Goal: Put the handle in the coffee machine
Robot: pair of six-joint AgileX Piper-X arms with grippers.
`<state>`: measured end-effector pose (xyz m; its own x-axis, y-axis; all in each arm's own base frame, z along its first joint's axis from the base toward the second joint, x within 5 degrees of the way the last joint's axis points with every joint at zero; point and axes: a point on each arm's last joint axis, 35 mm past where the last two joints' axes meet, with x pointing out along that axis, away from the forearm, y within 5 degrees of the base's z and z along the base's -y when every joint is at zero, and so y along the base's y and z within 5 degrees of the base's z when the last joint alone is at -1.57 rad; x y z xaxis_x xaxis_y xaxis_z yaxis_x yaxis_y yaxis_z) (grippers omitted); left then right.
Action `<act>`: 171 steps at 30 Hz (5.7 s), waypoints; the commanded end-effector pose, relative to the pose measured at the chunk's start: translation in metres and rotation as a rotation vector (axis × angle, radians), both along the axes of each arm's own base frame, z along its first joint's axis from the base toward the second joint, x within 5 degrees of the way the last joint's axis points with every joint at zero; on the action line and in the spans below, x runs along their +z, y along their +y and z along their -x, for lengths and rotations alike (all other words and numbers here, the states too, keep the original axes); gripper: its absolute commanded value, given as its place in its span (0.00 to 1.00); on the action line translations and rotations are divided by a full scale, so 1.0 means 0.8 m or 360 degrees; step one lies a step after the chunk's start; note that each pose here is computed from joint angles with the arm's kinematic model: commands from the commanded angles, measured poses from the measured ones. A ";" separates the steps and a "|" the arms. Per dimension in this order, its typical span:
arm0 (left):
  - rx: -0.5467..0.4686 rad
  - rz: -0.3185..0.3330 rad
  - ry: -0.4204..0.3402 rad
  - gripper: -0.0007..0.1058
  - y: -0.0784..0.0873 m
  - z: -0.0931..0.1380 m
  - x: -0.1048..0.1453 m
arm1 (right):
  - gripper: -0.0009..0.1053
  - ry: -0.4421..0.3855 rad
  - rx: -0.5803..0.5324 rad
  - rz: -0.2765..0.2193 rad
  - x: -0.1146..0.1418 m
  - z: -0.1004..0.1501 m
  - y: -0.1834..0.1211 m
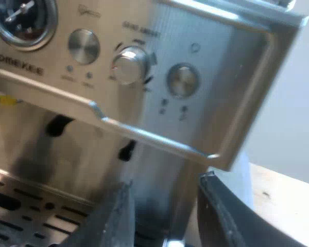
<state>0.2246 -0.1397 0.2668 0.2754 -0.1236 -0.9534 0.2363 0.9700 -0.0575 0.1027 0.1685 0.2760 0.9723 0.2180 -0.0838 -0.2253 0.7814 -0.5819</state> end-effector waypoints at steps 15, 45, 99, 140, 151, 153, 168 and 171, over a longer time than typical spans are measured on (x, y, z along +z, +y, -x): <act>0.0047 0.0395 -0.0189 0.01 -0.076 0.006 0.010 | 0.32 -0.0002 -0.0138 0.0081 0.013 0.012 -0.033; -0.0073 0.0116 -0.0340 0.01 -0.027 0.031 0.050 | 0.32 0.0293 0.0206 0.0061 0.009 0.017 -0.027; -0.0086 0.0378 -0.1242 0.91 0.116 0.165 0.239 | 0.68 0.0932 0.0494 -0.0305 0.176 -0.025 -0.039; 0.0302 0.0255 -0.1375 0.91 0.170 0.244 0.185 | 0.68 0.0654 -0.0408 -0.0433 0.140 0.038 -0.210; 0.0287 0.0313 -0.1713 0.91 0.175 0.330 0.142 | 0.68 0.0476 -0.0383 -0.0451 0.089 0.096 -0.209; 0.0288 0.0310 -0.1697 0.91 0.175 0.328 0.139 | 0.68 0.0431 -0.0376 -0.0455 0.082 0.106 -0.208; 0.0284 0.0280 -0.1614 0.91 0.175 0.327 0.131 | 0.68 0.0422 -0.0358 -0.0474 0.065 0.117 -0.208; 0.0285 0.0275 -0.1586 0.91 0.174 0.316 0.121 | 0.68 0.0429 -0.0360 -0.0473 0.060 0.112 -0.208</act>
